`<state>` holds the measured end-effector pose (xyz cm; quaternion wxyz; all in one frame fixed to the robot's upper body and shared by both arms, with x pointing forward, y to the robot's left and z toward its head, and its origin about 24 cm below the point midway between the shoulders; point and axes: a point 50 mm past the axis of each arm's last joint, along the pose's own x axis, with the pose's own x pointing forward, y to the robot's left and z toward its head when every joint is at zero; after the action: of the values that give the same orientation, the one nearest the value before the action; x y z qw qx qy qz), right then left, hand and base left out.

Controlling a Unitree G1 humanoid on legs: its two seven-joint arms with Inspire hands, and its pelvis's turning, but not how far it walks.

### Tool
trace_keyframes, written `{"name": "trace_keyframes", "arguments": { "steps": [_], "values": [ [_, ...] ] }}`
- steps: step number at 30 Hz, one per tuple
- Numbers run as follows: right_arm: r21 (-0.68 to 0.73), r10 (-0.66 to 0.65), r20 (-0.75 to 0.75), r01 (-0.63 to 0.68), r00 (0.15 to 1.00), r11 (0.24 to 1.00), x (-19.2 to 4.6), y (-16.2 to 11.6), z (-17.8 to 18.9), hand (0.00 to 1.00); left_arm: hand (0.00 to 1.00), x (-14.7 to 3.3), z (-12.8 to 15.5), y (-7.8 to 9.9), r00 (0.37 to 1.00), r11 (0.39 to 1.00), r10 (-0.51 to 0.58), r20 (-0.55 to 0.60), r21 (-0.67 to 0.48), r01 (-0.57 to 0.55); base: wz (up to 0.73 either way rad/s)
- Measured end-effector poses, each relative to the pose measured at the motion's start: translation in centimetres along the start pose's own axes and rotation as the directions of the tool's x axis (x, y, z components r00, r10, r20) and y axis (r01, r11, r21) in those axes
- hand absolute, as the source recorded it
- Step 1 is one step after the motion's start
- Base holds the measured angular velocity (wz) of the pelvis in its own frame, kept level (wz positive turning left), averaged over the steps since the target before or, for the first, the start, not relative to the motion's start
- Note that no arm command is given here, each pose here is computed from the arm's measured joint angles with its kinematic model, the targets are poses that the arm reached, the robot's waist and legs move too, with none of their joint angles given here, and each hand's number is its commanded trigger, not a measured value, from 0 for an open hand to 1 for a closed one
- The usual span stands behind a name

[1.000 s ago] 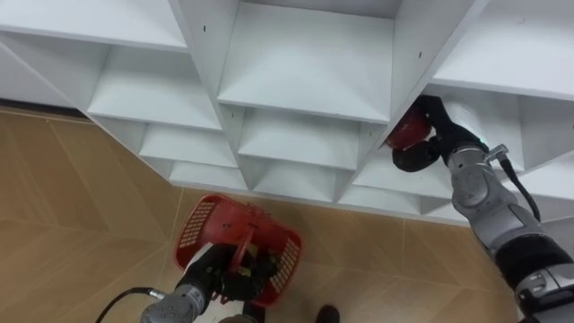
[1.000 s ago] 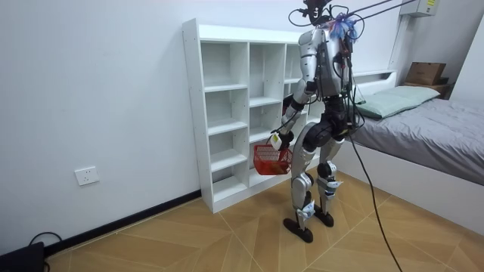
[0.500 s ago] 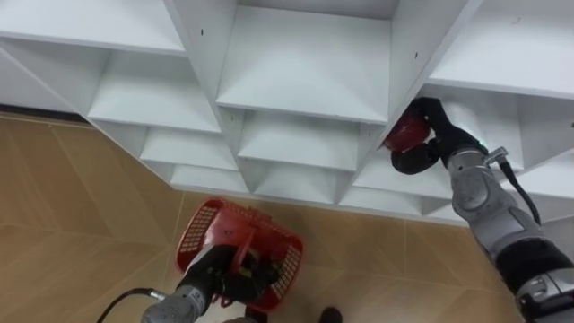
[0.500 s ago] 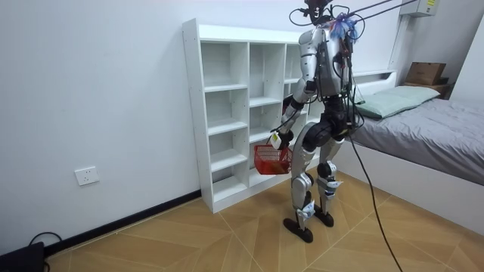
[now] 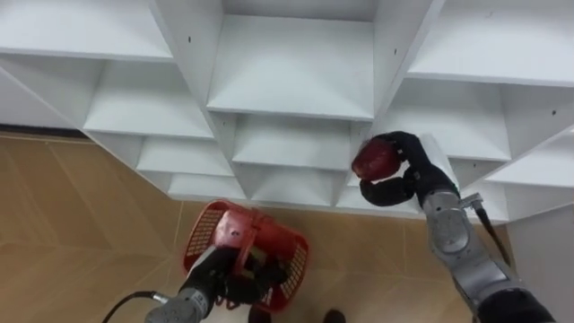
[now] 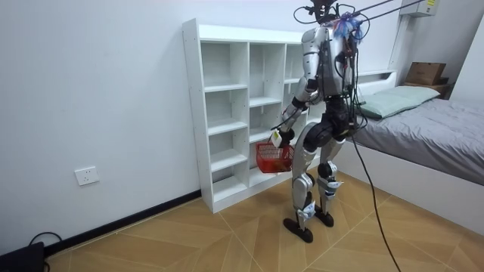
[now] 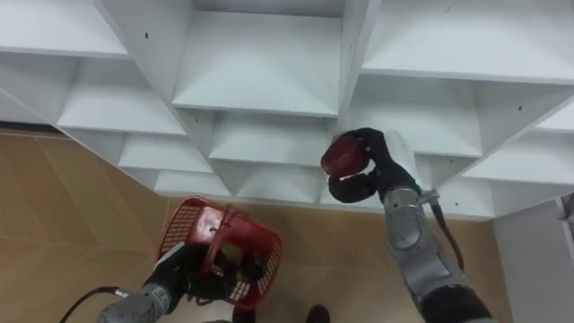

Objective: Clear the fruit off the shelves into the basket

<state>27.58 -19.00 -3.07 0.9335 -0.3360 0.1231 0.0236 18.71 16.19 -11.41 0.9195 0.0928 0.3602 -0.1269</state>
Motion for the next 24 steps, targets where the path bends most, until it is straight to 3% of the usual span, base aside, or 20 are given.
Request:
{"name": "trace_keyframes", "arguments": {
  "steps": [12, 24],
  "values": [
    [0.037, 0.193, 0.019, -0.194, 0.981, 0.98, -3.7, 5.0, -0.5, 1.0, 1.0, -0.5, 0.3, -1.3, 0.998, 0.999, -0.001, 0.069, -0.048, 0.005, -0.01],
    [-0.015, 0.255, 0.01, -0.255, 0.967, 0.967, -5.0, 6.4, -1.4, 1.0, 1.0, -0.2, 1.1, -3.3, 0.994, 0.99, -0.04, 0.099, -0.132, 0.053, 0.0]
  ]
}}
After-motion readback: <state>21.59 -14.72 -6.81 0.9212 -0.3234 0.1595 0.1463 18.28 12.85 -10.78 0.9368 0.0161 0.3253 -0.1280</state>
